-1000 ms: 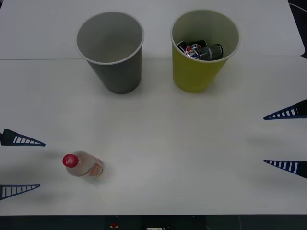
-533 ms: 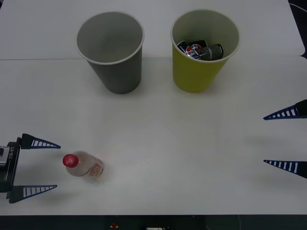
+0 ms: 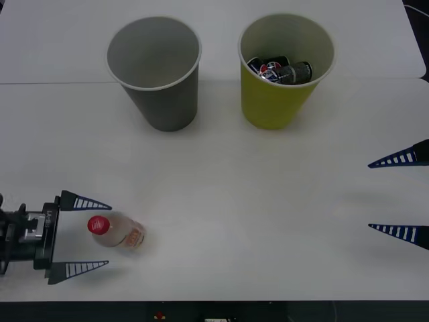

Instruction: Put the can into the green bin and the plastic bottle into the gray bin

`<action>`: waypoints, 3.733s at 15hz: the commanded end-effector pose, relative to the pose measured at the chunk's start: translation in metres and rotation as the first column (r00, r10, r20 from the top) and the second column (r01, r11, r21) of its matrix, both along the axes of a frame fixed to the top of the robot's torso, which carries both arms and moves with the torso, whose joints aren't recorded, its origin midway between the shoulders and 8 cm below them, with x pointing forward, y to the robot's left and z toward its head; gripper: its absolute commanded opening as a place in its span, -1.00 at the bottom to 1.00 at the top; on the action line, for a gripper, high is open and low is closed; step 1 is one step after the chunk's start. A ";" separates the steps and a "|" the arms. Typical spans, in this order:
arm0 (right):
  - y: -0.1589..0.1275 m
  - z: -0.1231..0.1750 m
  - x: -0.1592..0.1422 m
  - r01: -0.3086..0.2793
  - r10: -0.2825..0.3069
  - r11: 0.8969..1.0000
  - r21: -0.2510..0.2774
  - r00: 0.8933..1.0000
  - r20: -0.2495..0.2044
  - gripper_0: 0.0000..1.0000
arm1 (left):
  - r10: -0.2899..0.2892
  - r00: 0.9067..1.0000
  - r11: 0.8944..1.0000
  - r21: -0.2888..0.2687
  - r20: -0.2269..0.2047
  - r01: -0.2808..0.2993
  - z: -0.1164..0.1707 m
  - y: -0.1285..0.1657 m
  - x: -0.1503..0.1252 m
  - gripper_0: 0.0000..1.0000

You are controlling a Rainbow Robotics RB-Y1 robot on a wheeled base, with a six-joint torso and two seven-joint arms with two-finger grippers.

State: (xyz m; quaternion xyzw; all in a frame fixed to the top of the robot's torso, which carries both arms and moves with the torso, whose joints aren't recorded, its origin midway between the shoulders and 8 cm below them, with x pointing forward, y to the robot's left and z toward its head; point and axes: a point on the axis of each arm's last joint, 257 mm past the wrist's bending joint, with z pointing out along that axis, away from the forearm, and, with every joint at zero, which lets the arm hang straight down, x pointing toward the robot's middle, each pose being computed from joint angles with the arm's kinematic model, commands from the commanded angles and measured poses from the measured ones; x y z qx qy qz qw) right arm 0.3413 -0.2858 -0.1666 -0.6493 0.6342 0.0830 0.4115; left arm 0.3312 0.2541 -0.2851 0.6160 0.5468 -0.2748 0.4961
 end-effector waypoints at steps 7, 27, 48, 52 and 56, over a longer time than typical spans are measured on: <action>0.000 0.000 0.000 0.000 0.000 1.000 0.000 1.000 0.000 1.00 | 0.016 1.000 0.999 -0.046 0.001 -0.016 -0.015 -0.039 0.010 1.00; 0.000 0.000 0.000 0.000 0.000 1.000 0.000 1.000 0.000 1.00 | 0.057 0.993 0.998 0.035 -0.107 -0.054 0.025 -0.044 0.008 -1.00; 0.000 0.000 0.000 0.000 0.000 1.000 0.000 1.000 0.000 1.00 | 0.583 0.769 0.811 0.231 -0.262 -0.537 0.178 -0.067 0.038 -1.00; 0.000 0.000 0.000 0.000 0.000 1.000 0.000 1.000 0.000 1.00 | 0.623 0.754 0.780 0.243 -0.210 -0.577 0.211 -0.050 0.051 -1.00; 0.000 0.000 0.000 0.000 0.000 1.000 0.000 1.000 0.000 1.00 | 0.642 0.757 0.756 0.262 -0.118 -0.600 0.256 -0.034 0.084 -1.00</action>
